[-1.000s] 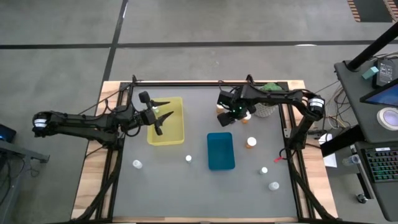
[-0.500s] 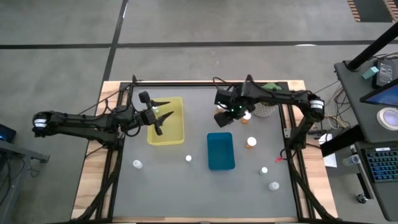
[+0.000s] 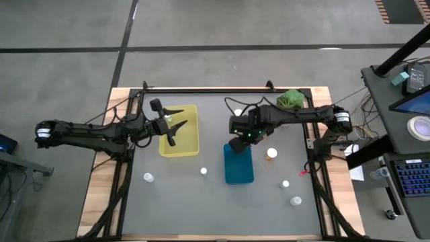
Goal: Pick and place medicine bottles into bin by pill shape (circle, oval)
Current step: Put the blue capsule bottle into the blue bin
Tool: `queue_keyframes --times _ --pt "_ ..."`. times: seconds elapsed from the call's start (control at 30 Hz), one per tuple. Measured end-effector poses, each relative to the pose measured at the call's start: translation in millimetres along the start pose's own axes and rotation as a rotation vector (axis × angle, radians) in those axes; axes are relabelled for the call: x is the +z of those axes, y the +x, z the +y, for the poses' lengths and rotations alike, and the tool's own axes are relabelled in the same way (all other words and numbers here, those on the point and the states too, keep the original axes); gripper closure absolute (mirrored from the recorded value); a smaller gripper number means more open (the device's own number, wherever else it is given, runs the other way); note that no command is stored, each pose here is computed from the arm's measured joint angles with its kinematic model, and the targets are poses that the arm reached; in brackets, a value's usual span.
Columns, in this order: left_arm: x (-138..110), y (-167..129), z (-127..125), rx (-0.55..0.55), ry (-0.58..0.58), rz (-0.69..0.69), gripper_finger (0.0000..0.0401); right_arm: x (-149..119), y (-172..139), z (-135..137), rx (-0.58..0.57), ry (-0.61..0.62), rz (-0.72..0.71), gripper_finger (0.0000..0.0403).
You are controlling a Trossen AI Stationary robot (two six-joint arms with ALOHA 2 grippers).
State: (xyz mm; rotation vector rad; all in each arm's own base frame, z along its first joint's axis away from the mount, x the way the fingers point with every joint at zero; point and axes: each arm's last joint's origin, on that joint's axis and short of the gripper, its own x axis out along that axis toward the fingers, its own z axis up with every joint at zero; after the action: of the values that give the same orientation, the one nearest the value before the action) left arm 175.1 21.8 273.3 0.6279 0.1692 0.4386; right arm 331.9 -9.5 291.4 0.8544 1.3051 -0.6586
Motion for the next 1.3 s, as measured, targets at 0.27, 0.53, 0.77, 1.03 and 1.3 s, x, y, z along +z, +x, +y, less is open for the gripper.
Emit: queue_keyframes --times 0.27,0.53,0.77,1.03,1.3 --pt "0.0 0.0 0.0 0.000 0.000 0.000 0.0214 -11.7 5.5 23.0 0.089 0.007 -0.040 0.0287" --pt "0.0 0.0 0.0 0.000 0.000 0.000 0.0214 -7.7 34.7 36.9 0.082 -0.035 0.013 0.0287" --pt "-0.1 0.0 -0.1 -0.001 0.001 0.001 0.0214 -6.1 48.3 38.1 0.037 -0.065 0.040 0.0287" --pt "-0.2 0.0 -0.2 -0.001 0.001 0.002 0.0214 -3.9 66.7 37.5 -0.058 -0.110 0.048 0.0287" --pt "-0.8 0.0 -0.6 -0.006 0.004 0.008 0.0214 -1.8 78.4 36.6 -0.113 -0.153 0.051 0.0287"
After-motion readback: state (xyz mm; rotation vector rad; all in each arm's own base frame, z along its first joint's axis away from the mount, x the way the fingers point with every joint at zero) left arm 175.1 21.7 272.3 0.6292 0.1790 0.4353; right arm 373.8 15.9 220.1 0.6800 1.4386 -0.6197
